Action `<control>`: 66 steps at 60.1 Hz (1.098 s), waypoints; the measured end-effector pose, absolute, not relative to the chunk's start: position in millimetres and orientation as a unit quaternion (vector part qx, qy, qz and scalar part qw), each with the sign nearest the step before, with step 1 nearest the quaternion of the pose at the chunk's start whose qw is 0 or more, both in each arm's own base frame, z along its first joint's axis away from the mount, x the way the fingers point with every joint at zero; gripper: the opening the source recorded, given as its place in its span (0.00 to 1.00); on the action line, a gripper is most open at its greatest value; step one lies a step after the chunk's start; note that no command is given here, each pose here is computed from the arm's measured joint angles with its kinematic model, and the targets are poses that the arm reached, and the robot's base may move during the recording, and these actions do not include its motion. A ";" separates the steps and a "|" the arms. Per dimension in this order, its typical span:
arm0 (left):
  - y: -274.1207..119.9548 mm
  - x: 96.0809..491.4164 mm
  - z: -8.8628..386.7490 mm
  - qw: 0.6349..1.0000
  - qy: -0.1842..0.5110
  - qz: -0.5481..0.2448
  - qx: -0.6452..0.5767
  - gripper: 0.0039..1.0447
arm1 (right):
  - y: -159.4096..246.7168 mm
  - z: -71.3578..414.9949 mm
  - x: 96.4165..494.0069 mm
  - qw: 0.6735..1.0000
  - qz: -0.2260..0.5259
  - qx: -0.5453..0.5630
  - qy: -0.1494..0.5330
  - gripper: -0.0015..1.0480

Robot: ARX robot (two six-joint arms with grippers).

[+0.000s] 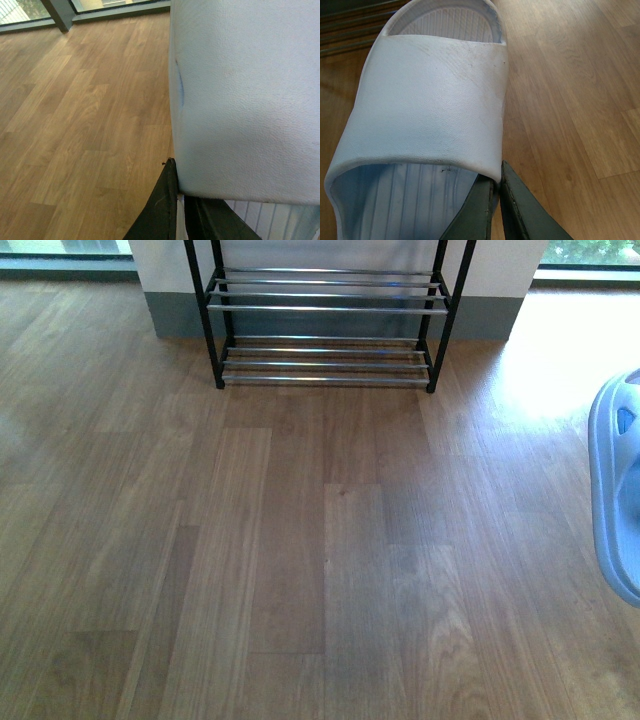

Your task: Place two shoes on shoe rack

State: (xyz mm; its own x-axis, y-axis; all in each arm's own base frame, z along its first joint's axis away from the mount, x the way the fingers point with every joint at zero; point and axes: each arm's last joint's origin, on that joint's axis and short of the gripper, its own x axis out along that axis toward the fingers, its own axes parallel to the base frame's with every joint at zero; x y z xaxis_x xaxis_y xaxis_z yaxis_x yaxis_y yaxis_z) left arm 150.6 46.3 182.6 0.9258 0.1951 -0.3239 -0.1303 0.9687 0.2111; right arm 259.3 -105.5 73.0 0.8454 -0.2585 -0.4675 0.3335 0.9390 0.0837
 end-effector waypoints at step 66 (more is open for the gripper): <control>46.0 150.4 181.8 0.977 0.175 0.083 0.093 0.02 | -104.2 73.1 259.7 0.958 -0.151 0.081 0.231 0.02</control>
State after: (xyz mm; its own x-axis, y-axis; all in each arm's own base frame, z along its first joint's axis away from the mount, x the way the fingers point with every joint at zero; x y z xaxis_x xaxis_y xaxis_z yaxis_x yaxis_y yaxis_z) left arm 150.4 46.0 181.8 0.9247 0.1953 -0.3268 -0.1302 0.9689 0.2103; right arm 259.7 -104.2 73.1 0.8476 -0.2514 -0.4674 0.3261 0.9415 0.0850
